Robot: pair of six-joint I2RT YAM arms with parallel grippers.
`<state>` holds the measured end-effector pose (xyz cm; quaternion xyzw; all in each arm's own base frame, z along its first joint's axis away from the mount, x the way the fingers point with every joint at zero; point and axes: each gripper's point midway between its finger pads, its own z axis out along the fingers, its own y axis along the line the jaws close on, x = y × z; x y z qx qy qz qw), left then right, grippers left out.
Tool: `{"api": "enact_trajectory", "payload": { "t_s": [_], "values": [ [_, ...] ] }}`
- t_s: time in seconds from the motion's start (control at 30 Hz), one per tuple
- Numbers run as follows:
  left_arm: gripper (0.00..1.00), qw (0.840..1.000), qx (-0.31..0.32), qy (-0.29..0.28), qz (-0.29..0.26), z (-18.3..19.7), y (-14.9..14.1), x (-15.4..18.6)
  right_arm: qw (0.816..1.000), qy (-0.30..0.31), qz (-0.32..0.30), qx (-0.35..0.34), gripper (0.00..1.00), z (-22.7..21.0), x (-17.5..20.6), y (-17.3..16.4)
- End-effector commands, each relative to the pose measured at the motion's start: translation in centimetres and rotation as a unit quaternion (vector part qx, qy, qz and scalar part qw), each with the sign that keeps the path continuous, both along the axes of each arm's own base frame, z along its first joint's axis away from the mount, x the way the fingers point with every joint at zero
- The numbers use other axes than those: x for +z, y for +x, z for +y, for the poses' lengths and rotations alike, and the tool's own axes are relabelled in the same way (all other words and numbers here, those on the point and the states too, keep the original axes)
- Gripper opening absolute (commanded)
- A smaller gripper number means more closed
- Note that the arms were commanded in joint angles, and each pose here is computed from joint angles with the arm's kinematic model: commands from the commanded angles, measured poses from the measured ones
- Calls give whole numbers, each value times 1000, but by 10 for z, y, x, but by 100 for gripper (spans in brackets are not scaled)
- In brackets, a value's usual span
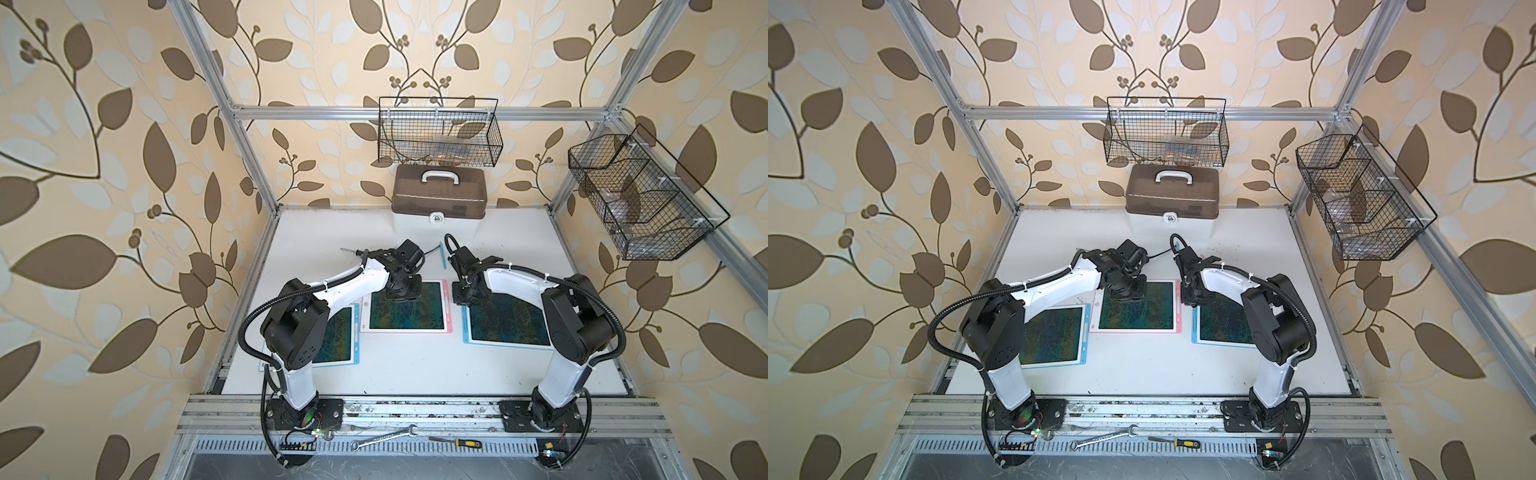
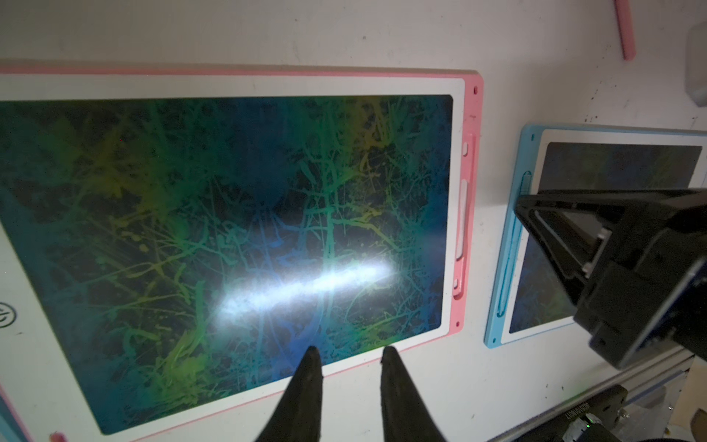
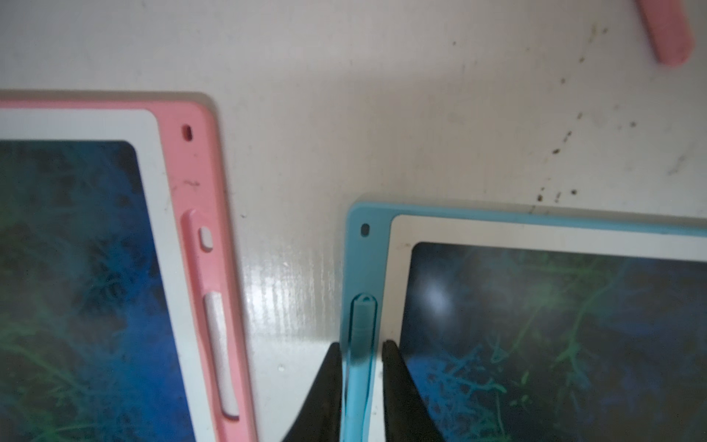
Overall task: Place the stylus back onto the writing tablet
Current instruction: Place the stylus on the writing tablet.
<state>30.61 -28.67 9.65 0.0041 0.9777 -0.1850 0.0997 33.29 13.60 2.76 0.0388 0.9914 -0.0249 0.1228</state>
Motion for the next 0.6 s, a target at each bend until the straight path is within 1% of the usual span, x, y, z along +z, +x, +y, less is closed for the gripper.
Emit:
{"api": "enact_trajectory", "payload": {
  "t_s": [0.0,0.17,0.33,0.57],
  "values": [
    [28,1000,-1,-21,-7,-3,-7,15,1000,-4,-14,-5,30,-2,17,-1],
    [28,1000,-1,-21,-12,-3,-9,18,1000,6,-24,-6,30,0,28,-1],
    [28,1000,4,-21,-15,-1,-10,18,1000,8,-19,0,17,3,29,-9],
    [28,1000,8,-20,-17,1,-12,19,1000,12,-5,1,8,4,19,-17]
  ]
}}
